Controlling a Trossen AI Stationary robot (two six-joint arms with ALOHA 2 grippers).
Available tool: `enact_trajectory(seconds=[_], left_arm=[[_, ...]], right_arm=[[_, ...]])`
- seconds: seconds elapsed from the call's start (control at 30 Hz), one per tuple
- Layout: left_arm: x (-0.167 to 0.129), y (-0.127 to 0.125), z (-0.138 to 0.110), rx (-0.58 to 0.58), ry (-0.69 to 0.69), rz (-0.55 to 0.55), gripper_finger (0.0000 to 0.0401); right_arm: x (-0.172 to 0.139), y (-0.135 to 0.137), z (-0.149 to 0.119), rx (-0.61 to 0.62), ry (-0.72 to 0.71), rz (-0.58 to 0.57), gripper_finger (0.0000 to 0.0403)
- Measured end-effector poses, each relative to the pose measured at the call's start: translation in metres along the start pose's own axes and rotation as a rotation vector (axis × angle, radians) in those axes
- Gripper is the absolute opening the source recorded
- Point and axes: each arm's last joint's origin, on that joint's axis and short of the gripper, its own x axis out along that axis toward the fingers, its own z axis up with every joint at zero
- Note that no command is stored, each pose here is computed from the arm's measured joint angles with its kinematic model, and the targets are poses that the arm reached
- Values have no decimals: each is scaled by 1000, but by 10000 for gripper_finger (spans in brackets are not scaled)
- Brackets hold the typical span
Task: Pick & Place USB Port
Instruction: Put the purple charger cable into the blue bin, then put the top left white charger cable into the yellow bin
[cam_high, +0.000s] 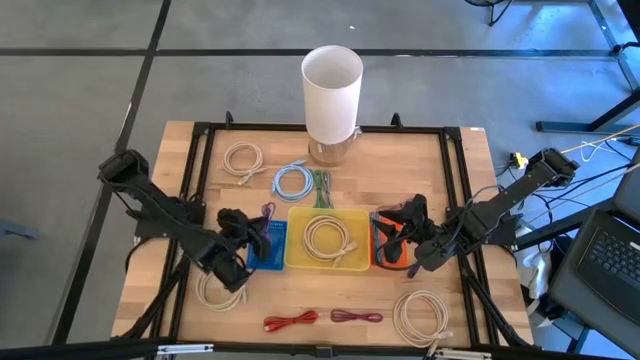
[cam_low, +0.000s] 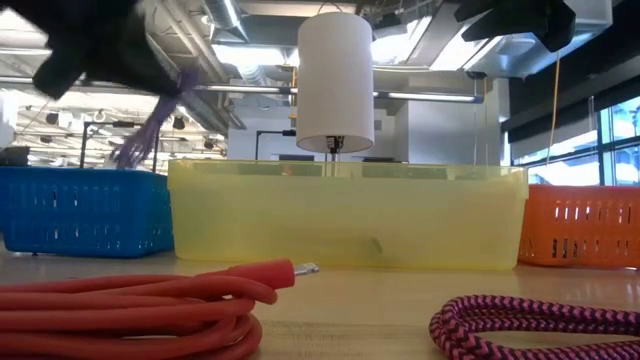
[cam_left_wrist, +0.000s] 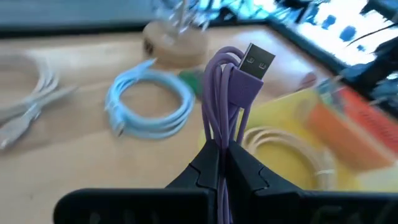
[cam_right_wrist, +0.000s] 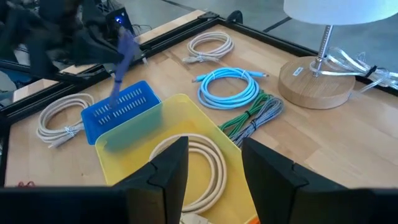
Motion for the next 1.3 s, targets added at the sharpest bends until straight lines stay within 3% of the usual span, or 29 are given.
enact_trajectory(seconds=[0.17, 0.4, 0.77, 0.87, 1.13, 1.3], left_arm=[[15, 14, -24, -52, 54, 90, 4], [21, 25, -45, -141, 100, 129, 4], [26, 26, -55, -103, 131, 176, 8], [27, 26, -55, -76, 109, 165, 34], [28, 26, -52, -67, 81, 159, 148], [28, 26, -49, -75, 77, 154, 189]], right_arm=[[0, 0, -1, -27, 13, 9, 153], [0, 0, -1, -34, 21, 11, 153], [0, 0, -1, -35, 21, 10, 153], [0, 0, -1, -32, 22, 10, 153], [0, 0, -1, -25, 21, 14, 153], [0, 1, -1, -22, 21, 15, 153]])
